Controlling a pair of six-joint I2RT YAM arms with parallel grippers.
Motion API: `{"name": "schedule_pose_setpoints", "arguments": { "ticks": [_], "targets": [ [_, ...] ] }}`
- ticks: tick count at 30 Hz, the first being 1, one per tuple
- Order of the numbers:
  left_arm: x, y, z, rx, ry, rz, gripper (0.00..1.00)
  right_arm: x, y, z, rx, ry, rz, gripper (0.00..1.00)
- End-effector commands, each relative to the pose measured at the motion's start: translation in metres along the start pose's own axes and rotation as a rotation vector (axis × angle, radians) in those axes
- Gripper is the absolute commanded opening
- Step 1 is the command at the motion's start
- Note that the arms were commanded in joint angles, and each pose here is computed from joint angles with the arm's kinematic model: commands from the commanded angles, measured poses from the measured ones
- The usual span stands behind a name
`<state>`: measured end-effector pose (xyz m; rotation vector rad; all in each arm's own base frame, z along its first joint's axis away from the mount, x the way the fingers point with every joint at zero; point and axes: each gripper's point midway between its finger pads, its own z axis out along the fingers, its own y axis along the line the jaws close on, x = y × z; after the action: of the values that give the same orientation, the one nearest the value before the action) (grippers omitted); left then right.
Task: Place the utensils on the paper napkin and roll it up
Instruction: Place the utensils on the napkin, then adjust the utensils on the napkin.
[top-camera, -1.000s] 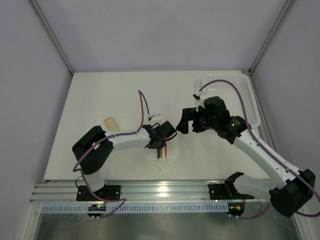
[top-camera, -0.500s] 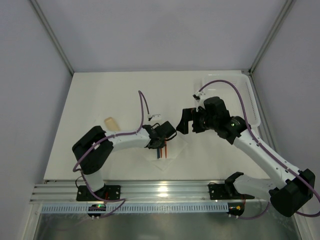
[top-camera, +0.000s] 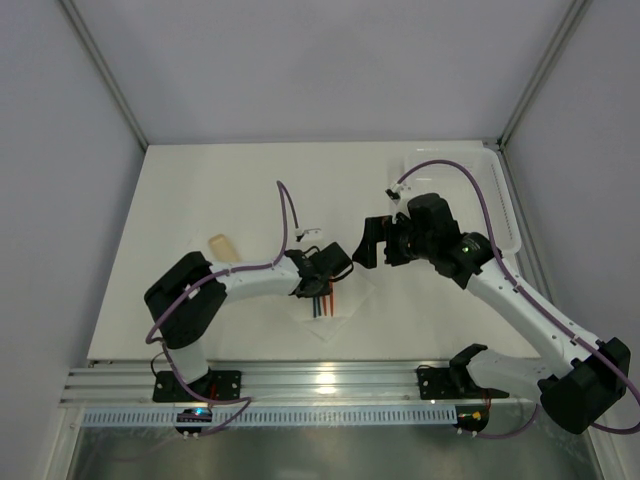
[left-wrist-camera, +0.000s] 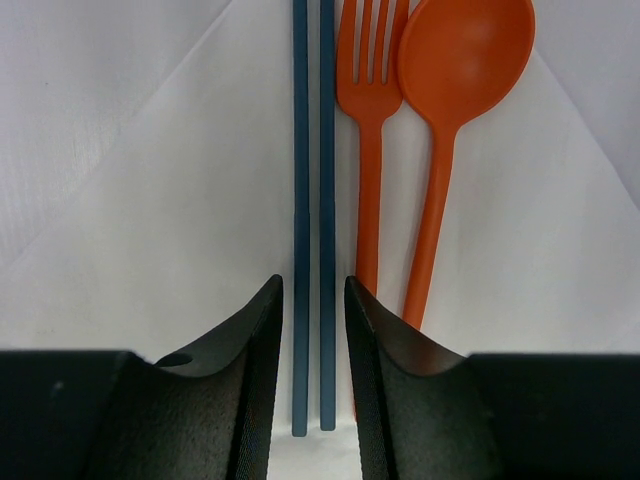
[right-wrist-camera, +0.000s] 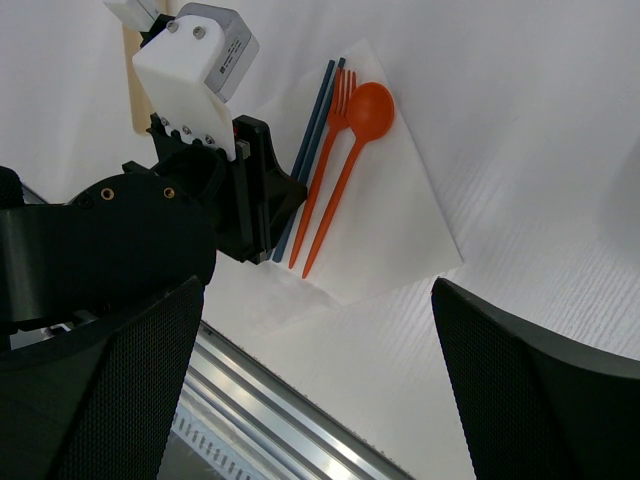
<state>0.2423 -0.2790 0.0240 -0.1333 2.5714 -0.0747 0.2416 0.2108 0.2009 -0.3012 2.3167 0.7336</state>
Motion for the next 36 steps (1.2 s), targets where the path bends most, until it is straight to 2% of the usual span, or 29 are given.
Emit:
{"name": "schedule_pose_setpoints", "arguments": {
  "ticks": [1,9,16,18,19,20,22,36],
  "targets": [
    [-0.013,-0.001,-0.011,0.012,-0.053,-0.022,0.33,-0.009,0.008,-0.005,-0.029,-0.033,-0.008,0.99],
    [-0.015,0.005,-0.016,0.006,-0.066,-0.029,0.33,-0.009,0.007,-0.005,-0.028,-0.033,-0.010,0.99],
    [-0.019,0.002,-0.022,0.022,-0.078,-0.032,0.39,-0.008,0.008,-0.004,-0.031,-0.030,-0.009,0.99],
    [-0.019,0.000,-0.021,0.028,-0.073,-0.027,0.44,-0.009,0.008,-0.004,-0.030,-0.031,-0.009,0.99],
    [-0.019,-0.003,-0.021,0.035,-0.073,-0.025,0.56,-0.009,0.008,-0.004,-0.030,-0.031,-0.009,1.00],
    [-0.020,-0.003,-0.021,0.036,-0.073,-0.023,0.63,-0.008,0.008,-0.004,-0.031,-0.031,-0.011,0.99],
    [-0.021,-0.003,-0.021,0.037,-0.077,-0.024,0.71,-0.009,0.008,-0.004,-0.030,-0.031,-0.009,0.99],
    [-0.015,-0.020,-0.013,0.078,-0.046,-0.001,0.70,-0.010,0.007,-0.006,-0.024,-0.040,-0.012,1.00]
  ]
}}
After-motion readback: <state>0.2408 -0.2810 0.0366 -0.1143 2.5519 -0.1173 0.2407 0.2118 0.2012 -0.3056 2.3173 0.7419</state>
